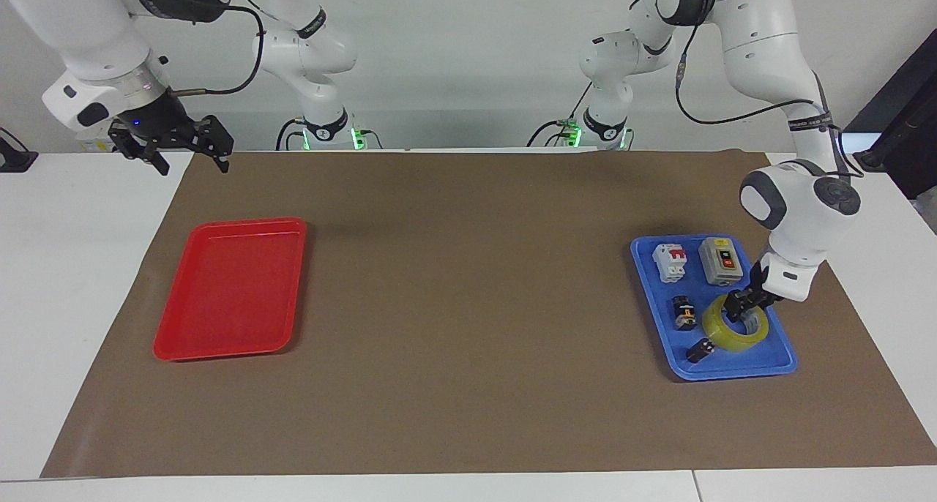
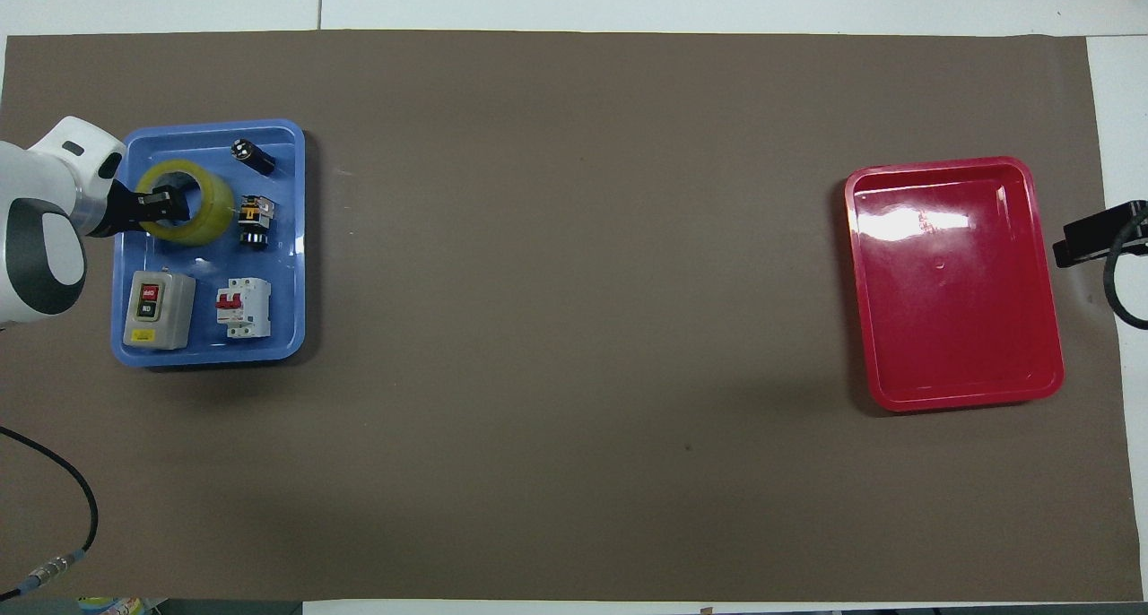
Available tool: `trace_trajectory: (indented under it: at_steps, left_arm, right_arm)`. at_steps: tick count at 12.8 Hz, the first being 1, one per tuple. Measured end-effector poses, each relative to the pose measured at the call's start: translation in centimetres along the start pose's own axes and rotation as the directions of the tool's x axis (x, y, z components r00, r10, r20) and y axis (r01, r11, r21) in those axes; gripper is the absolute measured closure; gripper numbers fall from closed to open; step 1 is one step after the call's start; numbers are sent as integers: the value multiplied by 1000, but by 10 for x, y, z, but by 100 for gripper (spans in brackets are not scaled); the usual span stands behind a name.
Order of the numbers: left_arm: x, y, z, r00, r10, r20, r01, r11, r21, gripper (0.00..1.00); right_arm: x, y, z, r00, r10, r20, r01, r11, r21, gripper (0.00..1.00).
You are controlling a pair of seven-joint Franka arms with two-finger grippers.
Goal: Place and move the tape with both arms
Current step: 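Lift the tape with the left gripper and carry it to table center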
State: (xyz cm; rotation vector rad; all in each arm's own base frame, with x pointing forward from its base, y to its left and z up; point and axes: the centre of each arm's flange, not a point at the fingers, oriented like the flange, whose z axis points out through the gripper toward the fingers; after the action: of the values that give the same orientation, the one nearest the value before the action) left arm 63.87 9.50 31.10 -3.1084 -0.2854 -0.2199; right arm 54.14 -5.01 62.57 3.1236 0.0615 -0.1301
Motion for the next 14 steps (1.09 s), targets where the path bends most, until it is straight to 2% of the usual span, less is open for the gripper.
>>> trace_trajectory:
  at_steps: [2, 5, 9, 11, 14]
  left_arm:
    - [1, -2, -3, 1000, -2, -4, 2, 1000, 1, 77]
    - [2, -2, -22, 1000, -2, -13, 2, 1000, 0, 78]
    - [-11, 15, -101, 999, 25, 24, -25, 1000, -5, 78]
    - [-23, 54, -134, 997, 71, 33, -70, 997, -14, 78]
    - [-47, 146, -139, 992, 118, 38, -117, 993, -15, 78]
  right_arm:
    - [0, 0, 0, 1000, 0, 0, 0, 1000, 0, 0]
    - [0, 0, 0, 1000, 0, 0, 0, 1000, 0, 0]
    - [0, 0, 0, 1000, 0, 0, 0, 1000, 0, 0]
    - [0, 0, 0, 1000, 0, 0, 0, 1000, 0, 0]
    - [0, 0, 0, 1000, 0, 0, 0, 1000, 0, 0]
